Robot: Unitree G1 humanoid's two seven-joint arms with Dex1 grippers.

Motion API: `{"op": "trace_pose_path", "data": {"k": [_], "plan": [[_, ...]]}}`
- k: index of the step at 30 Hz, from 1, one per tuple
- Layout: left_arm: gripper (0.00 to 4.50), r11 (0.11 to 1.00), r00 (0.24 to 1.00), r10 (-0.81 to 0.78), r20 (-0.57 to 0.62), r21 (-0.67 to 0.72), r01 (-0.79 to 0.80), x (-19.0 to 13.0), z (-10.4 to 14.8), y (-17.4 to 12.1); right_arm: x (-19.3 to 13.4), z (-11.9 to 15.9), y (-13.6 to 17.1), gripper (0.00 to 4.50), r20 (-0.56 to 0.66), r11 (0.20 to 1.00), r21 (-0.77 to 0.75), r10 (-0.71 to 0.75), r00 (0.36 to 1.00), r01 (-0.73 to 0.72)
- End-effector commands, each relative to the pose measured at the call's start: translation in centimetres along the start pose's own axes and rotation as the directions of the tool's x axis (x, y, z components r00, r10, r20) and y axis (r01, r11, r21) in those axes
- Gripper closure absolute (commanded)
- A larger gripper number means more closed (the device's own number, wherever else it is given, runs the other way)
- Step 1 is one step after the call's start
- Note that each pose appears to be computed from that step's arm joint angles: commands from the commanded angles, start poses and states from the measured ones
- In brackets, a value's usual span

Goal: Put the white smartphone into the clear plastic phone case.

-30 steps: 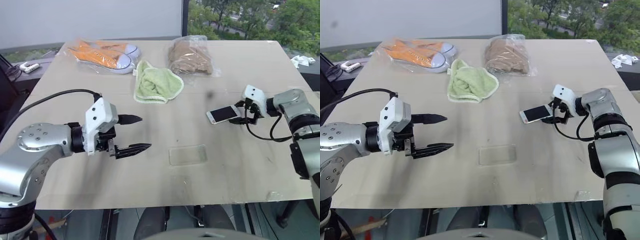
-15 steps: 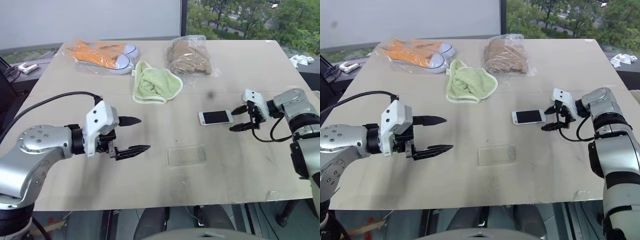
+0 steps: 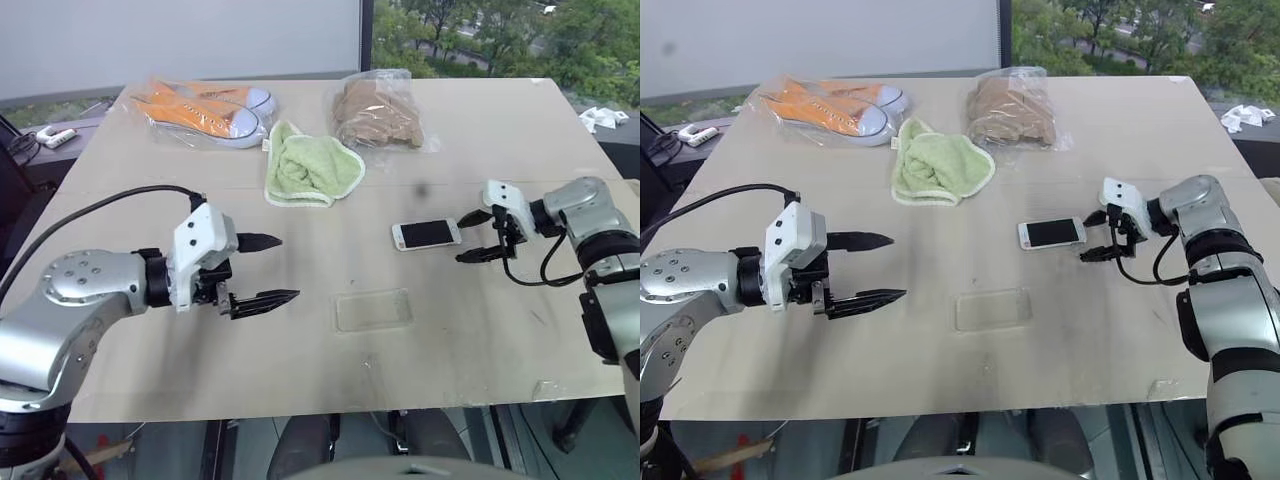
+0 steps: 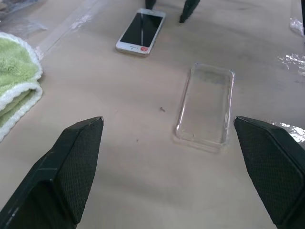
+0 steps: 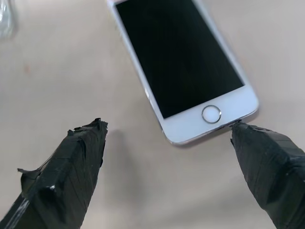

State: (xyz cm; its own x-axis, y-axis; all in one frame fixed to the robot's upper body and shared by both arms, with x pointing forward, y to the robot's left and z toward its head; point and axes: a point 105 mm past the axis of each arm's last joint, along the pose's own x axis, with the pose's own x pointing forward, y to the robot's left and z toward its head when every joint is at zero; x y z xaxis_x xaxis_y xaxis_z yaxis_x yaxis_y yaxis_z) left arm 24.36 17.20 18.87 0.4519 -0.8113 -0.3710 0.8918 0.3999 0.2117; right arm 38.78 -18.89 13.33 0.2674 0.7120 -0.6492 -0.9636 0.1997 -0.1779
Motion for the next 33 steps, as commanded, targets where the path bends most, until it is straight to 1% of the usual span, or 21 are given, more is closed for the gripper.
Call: {"op": "trace_pose_path", "data": {"k": [1, 8, 12, 14, 16, 18, 21, 25, 27, 28, 30, 32, 33], "plan": [[0.03, 0.999, 0.998, 0.040, 0.040, 0.024, -0.041, -0.5, 1.0, 0.5, -0.1, 2.4, -0.9, 0.00, 0.075, 0.997, -0.068, -0.041, 0.996, 0.046], [0.03, 0.999, 0.999, 0.037, 0.024, 0.018, -0.038, -0.6, 0.6, 0.3, 0.5, 2.9, -1.2, 0.00, 0.066, 0.993, -0.099, -0.065, 0.996, 0.071], [0.03, 0.999, 0.999, 0.038, 0.022, 0.019, -0.039, -0.5, 0.4, 0.4, 1.9, 2.2, -0.4, 0.00, 0.000, 0.995, -0.097, 0.004, 1.000, -0.004], [0.03, 0.999, 0.999, 0.040, 0.024, 0.020, -0.041, -0.5, 0.4, 0.4, 2.4, 1.5, -0.1, 0.00, -0.033, 0.996, -0.082, 0.016, 0.999, -0.019], [0.03, 0.999, 0.999, 0.042, 0.024, 0.020, -0.042, -0.5, 0.5, 0.3, 2.8, 0.7, -0.3, 0.00, -0.081, 0.995, -0.099, -0.022, 0.996, 0.014], [0.03, 0.999, 0.999, 0.047, 0.023, 0.020, -0.047, -0.6, 0.4, 0.3, 3.1, 0.2, -1.0, 0.00, -0.114, 0.988, -0.124, -0.104, 0.988, 0.090], [0.03, 0.998, 0.998, 0.052, 0.021, 0.018, -0.052, -0.7, 0.4, 0.3, 3.5, -0.1, -1.1, 0.00, -0.117, 0.991, -0.082, -0.114, 0.987, 0.104], [0.03, 0.998, 0.998, 0.054, 0.020, 0.016, -0.054, -0.7, 0.3, 0.2, 3.6, -1.0, -0.8, 0.00, -0.170, 0.994, -0.056, -0.098, 0.981, 0.089], [0.00, 0.998, 0.998, 0.053, 0.022, 0.016, -0.054, -0.6, 0.3, 0.2, 3.6, -1.8, -0.2, 0.50, -0.212, 0.999, 0.013, -0.038, 0.977, 0.042], [0.00, 0.998, 0.998, 0.053, 0.023, 0.017, -0.053, -0.6, 0.3, 0.2, 3.4, -2.2, 0.1, 0.50, -0.232, 0.999, 0.039, -0.005, 0.973, 0.015], [0.00, 0.998, 0.998, 0.054, 0.023, 0.019, -0.055, -0.6, 0.3, 0.2, 3.2, -2.7, 0.5, 1.17, -0.265, 0.998, 0.053, 0.028, 0.964, -0.014], [0.00, 0.998, 0.998, 0.057, 0.022, 0.020, -0.058, -0.6, 0.3, 0.2, 3.0, -3.0, 0.9, 1.62, -0.289, 0.996, 0.078, 0.069, 0.955, -0.048], [0.00, 0.998, 0.998, 0.059, 0.022, 0.020, -0.059, -0.6, 0.3, 0.2, 2.9, -3.2, 1.1, 1.72, -0.295, 0.994, 0.093, 0.089, 0.951, -0.064]]}}
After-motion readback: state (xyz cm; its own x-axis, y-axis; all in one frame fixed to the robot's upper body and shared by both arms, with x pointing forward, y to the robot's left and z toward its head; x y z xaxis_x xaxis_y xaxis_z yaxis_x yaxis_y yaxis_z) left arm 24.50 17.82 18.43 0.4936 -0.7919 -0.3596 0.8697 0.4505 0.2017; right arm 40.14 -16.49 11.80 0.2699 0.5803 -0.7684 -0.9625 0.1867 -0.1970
